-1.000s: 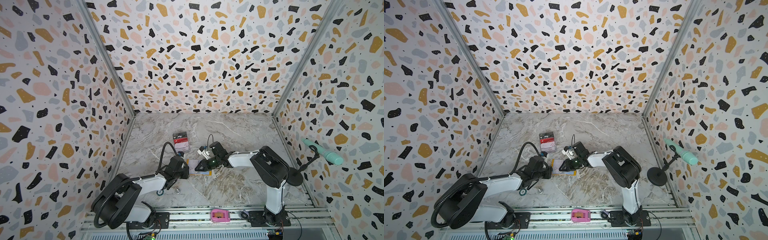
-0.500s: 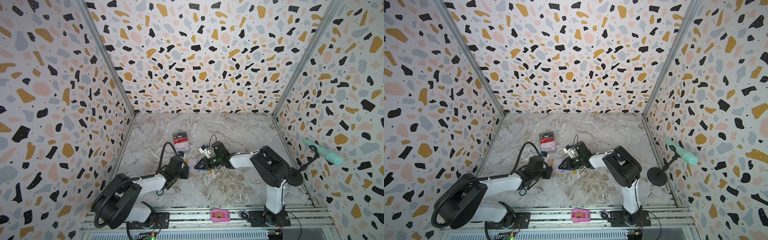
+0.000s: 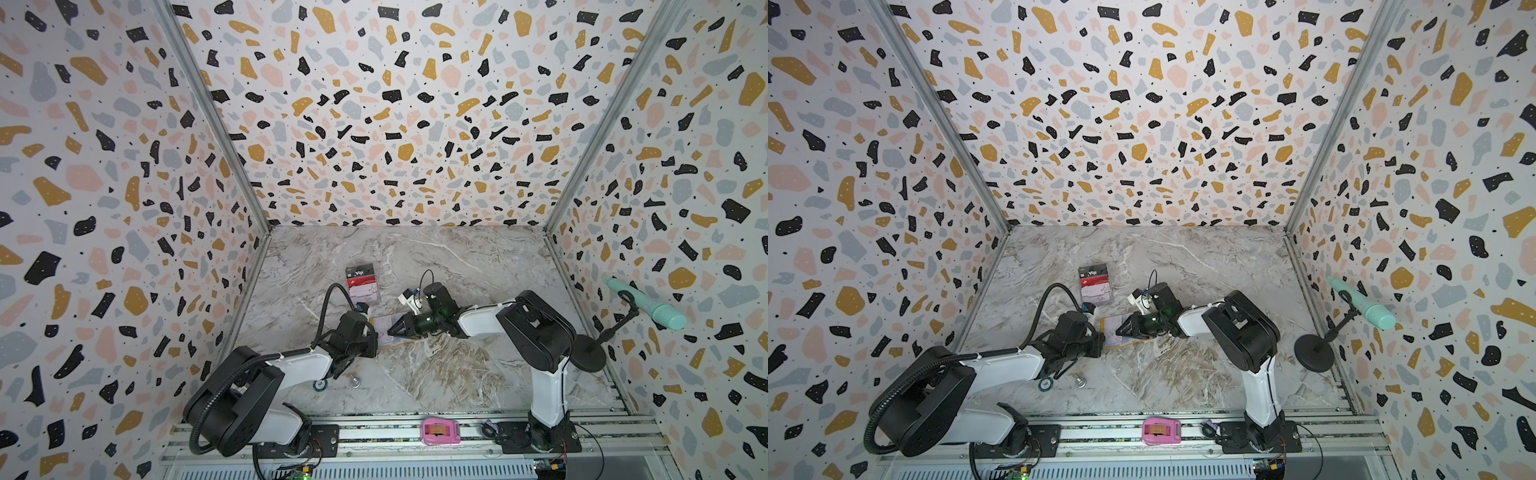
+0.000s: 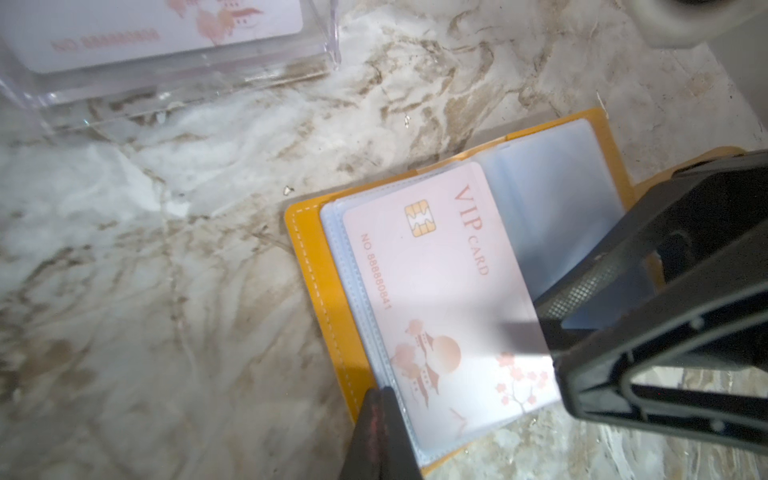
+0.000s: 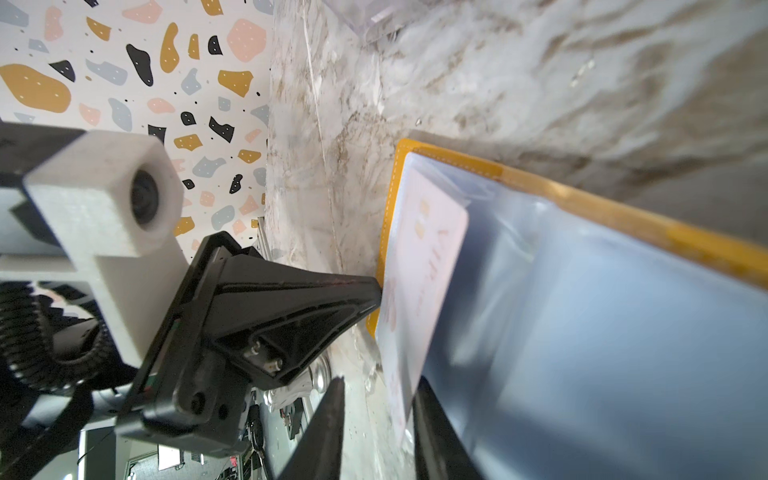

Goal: Take the credit cards out of the card holder

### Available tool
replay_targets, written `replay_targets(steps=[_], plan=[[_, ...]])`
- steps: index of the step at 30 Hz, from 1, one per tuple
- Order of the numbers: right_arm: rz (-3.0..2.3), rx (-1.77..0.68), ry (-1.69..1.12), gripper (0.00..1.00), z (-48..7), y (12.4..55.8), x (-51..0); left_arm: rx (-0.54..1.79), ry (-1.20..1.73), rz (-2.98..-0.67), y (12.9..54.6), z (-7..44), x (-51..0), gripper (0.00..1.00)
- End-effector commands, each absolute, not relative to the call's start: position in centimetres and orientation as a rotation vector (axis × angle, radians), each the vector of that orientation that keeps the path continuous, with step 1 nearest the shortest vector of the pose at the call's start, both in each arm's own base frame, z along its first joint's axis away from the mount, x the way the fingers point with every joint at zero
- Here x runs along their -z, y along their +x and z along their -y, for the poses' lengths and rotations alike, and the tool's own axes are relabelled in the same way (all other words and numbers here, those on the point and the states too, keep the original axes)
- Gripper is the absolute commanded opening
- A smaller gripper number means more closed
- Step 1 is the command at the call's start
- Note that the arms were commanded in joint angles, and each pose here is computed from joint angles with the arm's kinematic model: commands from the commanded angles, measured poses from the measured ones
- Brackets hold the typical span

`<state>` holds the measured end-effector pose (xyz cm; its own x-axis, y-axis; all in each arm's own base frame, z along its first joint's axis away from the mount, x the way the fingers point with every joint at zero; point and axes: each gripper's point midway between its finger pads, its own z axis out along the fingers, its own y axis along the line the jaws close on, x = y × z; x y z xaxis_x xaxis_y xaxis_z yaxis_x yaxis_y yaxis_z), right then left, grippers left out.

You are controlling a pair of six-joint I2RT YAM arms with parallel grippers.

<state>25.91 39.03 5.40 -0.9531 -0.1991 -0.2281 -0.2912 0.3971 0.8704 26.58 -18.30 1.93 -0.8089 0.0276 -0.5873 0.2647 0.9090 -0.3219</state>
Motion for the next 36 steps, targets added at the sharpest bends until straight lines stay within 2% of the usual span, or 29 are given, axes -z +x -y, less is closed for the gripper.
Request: replay_targets(steps=[1, 36], plan=[[-2.520, -1.669, -0.471, 0.29, -39.6, 25.8, -6.1, 0.450, 0.227, -2.637, 23.6, 16.5, 1.7, 0.00], [-2.399, -1.787, -0.526, 0.28, -40.3, 25.6, -8.1, 0.435, 0.202, -2.650, 23.5, 16.2, 2.0, 0.00]])
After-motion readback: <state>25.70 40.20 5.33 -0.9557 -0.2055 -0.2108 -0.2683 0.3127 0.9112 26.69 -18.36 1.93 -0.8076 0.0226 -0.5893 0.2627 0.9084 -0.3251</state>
